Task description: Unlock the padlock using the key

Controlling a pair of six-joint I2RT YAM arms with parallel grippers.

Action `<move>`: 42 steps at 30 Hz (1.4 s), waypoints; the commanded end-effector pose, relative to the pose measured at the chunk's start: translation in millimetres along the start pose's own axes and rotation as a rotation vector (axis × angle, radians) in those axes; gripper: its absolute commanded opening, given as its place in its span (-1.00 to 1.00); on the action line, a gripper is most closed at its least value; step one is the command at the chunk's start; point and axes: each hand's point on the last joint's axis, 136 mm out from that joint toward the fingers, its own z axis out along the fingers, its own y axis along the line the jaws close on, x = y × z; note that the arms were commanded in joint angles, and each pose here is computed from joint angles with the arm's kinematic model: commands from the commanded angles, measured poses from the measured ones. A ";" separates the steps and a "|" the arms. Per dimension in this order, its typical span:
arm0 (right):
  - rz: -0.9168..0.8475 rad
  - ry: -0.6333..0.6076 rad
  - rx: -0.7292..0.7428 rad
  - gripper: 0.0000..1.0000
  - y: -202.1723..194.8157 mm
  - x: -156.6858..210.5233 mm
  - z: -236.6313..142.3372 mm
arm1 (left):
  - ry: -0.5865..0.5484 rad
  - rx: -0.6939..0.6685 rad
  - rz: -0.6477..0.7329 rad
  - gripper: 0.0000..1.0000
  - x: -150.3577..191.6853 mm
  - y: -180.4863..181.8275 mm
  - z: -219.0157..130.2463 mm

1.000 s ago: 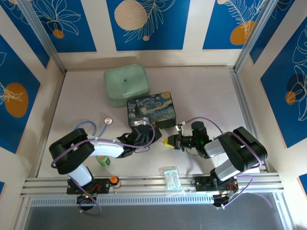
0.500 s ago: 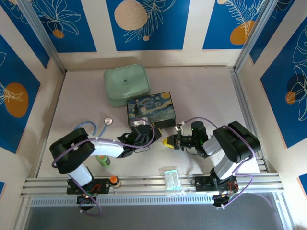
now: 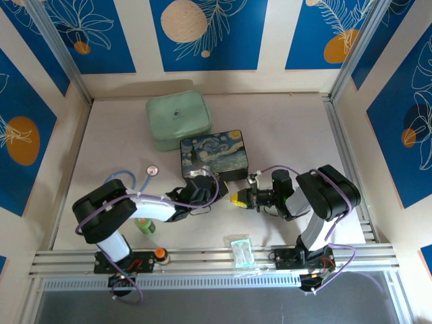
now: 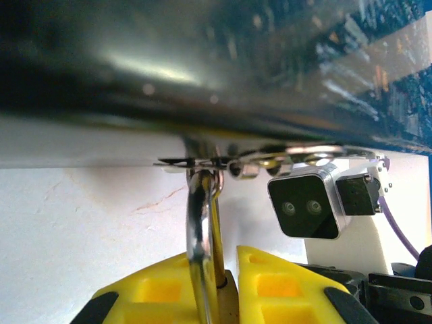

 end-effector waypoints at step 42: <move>-0.056 -0.202 -0.095 -1.00 23.1 -51.3 -22.0 | 0.239 0.160 0.062 -1.00 62.2 -55.4 12.8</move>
